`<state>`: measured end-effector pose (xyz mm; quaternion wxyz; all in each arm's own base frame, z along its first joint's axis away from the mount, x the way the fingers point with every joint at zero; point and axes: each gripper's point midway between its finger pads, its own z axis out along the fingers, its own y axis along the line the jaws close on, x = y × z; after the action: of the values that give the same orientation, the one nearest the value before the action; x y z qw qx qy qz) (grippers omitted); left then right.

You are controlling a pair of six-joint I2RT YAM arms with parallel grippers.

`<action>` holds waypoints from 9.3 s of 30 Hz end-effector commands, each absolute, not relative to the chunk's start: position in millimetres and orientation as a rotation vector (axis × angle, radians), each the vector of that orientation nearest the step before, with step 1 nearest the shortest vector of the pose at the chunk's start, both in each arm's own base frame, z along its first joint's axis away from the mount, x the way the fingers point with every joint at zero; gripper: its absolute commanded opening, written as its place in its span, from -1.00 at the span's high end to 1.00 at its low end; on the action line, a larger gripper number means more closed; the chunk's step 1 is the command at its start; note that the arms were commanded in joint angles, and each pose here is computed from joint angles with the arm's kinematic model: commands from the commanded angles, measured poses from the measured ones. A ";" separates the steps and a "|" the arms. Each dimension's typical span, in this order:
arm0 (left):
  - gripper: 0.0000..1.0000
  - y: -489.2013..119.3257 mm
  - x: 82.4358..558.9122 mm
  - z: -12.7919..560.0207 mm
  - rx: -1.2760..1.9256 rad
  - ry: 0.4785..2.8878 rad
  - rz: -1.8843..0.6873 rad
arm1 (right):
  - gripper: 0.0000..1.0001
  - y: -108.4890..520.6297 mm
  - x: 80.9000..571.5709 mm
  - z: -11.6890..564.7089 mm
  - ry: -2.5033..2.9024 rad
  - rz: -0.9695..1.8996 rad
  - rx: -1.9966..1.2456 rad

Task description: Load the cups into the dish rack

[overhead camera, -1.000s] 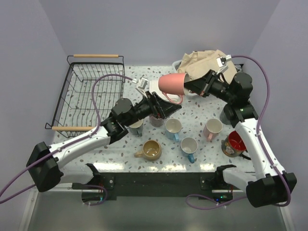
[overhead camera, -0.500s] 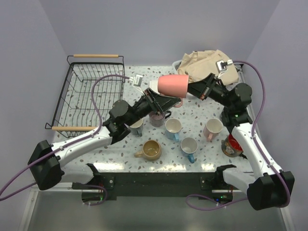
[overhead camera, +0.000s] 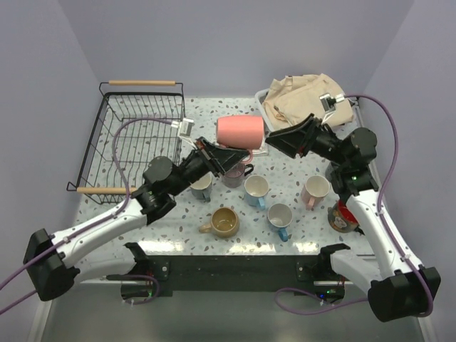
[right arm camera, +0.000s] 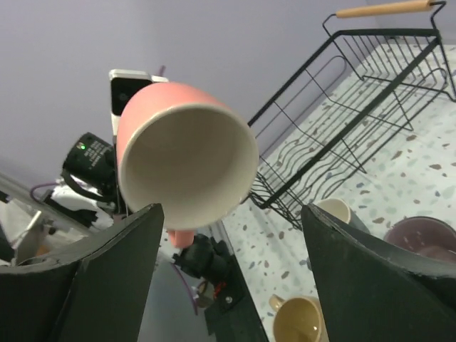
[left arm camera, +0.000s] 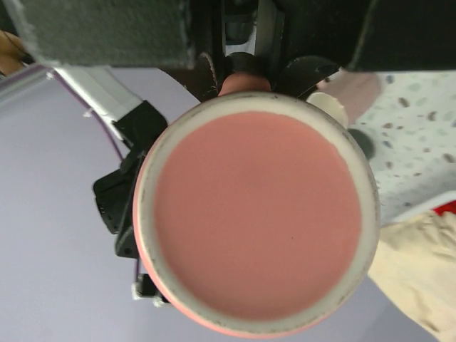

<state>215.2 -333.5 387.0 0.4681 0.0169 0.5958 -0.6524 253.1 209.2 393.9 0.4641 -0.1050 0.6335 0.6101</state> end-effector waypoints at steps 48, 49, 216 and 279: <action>1.00 87.7 508.2 194.8 -0.557 2.051 0.180 | -0.95 147.9 275.8 272.1 1.743 0.727 -0.685; 1.00 89.6 510.0 191.2 -0.558 2.062 0.186 | -0.95 147.4 276.5 271.0 1.746 0.726 -0.685; -0.54 -369.7 203.9 433.5 0.114 1.359 -1.734 | 1.00 221.3 250.9 441.3 1.518 1.699 -0.223; 1.00 -13.5 460.2 245.8 -0.304 2.022 -0.161 | -0.73 143.3 279.7 275.9 1.763 0.927 -0.552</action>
<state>425.7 -24.9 203.3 0.4452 -0.1504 0.8796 -0.0743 273.9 147.2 269.6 0.4945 -0.2190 0.7373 0.4049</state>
